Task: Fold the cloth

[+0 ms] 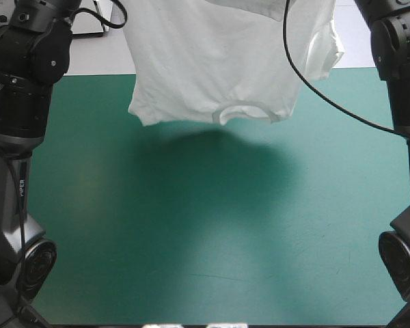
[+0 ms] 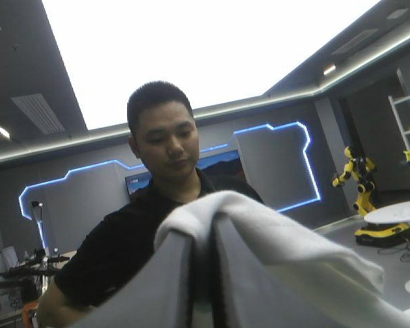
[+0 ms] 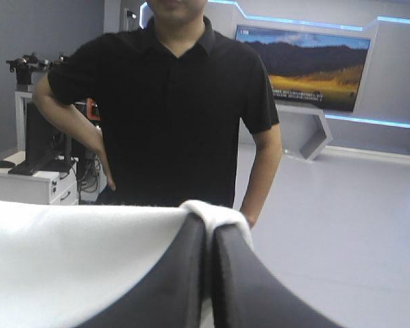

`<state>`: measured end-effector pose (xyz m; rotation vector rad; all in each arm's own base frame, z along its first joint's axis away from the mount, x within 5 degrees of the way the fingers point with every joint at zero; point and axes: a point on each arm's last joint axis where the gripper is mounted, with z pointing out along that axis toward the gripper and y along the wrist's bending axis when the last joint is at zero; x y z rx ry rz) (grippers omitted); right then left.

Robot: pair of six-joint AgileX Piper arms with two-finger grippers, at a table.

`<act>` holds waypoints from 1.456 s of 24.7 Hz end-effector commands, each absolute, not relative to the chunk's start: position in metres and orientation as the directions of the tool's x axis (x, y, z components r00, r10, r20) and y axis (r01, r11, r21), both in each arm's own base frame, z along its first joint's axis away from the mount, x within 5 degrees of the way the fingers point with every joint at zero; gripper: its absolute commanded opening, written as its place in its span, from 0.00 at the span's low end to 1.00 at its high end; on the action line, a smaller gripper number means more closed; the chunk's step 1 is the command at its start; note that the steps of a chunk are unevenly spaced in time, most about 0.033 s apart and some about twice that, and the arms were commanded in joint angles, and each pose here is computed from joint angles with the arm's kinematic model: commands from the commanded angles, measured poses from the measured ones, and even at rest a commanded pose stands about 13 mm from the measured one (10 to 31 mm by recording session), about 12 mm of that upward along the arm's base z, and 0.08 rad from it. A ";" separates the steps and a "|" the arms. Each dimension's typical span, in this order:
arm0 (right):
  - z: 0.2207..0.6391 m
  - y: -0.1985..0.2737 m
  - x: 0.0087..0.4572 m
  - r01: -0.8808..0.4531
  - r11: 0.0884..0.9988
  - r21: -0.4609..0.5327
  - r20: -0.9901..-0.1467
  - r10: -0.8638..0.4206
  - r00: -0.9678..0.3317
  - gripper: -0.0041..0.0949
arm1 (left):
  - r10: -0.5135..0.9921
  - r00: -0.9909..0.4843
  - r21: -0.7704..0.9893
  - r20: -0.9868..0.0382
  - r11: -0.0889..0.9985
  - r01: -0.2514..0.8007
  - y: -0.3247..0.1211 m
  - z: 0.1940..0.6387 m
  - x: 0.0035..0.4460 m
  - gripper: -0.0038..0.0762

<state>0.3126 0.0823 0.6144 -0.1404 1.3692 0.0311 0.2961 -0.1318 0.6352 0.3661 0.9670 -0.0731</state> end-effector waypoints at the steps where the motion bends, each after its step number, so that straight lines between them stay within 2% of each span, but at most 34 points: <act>1: 0.614 0.072 0.315 -0.088 0.994 -0.057 -0.984 -0.041 0.173 0.02 | 0.109 0.546 0.263 -0.831 0.941 0.213 -0.127 0.632 0.303 0.04; 2: 0.593 0.073 0.337 -0.071 0.995 -0.067 -0.996 -0.063 0.061 0.02 | 0.101 0.416 0.219 -0.904 0.944 0.247 -0.128 0.608 0.332 0.04; 3: 0.584 0.073 0.347 -0.063 0.996 -0.071 -0.997 -0.070 0.020 0.02 | 0.087 0.363 0.191 -0.928 0.947 0.260 -0.128 0.597 0.343 0.04; 4: 0.559 0.073 0.373 -0.050 0.996 -0.078 -0.994 -0.081 -0.074 0.02 | 0.051 0.252 0.124 -0.966 0.952 0.281 -0.132 0.569 0.371 0.04; 5: 0.548 0.074 0.384 -0.052 0.996 -0.074 -0.990 -0.079 -0.116 0.02 | 0.047 0.216 0.110 -0.975 0.951 0.289 -0.135 0.557 0.381 0.04; 6: 0.525 0.079 0.405 -0.081 0.994 -0.071 -0.979 -0.085 -0.186 0.02 | 0.107 0.157 0.149 -0.982 0.946 0.288 -0.141 0.531 0.398 0.04; 9: 0.465 0.092 0.439 -0.201 0.977 -0.071 -0.912 -0.145 -0.383 0.02 | 0.269 -0.010 0.249 -0.963 0.905 0.344 -0.159 0.473 0.413 0.04; 12: 0.402 0.096 0.446 -0.261 0.961 -0.088 -0.789 -0.227 -0.570 0.03 | 0.315 -0.159 0.235 -0.936 0.893 0.385 -0.157 0.427 0.402 0.04; 14: 0.376 0.094 0.434 -0.270 0.960 -0.078 -0.736 -0.238 -0.633 0.02 | 0.330 -0.277 0.201 -0.902 0.890 0.408 -0.150 0.391 0.384 0.04; 17: 0.352 0.091 0.405 -0.289 0.956 -0.044 -0.710 -0.233 -0.665 0.02 | 0.306 -0.385 0.133 -0.871 0.900 0.415 -0.141 0.358 0.358 0.04; 23: 0.308 0.077 0.335 -0.287 0.958 -0.009 -0.613 -0.232 -0.755 0.02 | 0.252 -0.531 0.011 -0.809 0.910 0.414 -0.125 0.332 0.306 0.04; 29: 0.273 0.065 0.263 -0.255 0.965 0.068 -0.515 -0.185 -0.837 0.02 | 0.272 -0.670 -0.061 -0.690 0.902 0.428 -0.113 0.298 0.242 0.04; 36: 0.266 0.059 0.195 -0.217 0.956 0.198 -0.465 -0.103 -0.879 0.02 | 0.226 -0.755 -0.205 -0.616 0.879 0.431 -0.114 0.279 0.168 0.04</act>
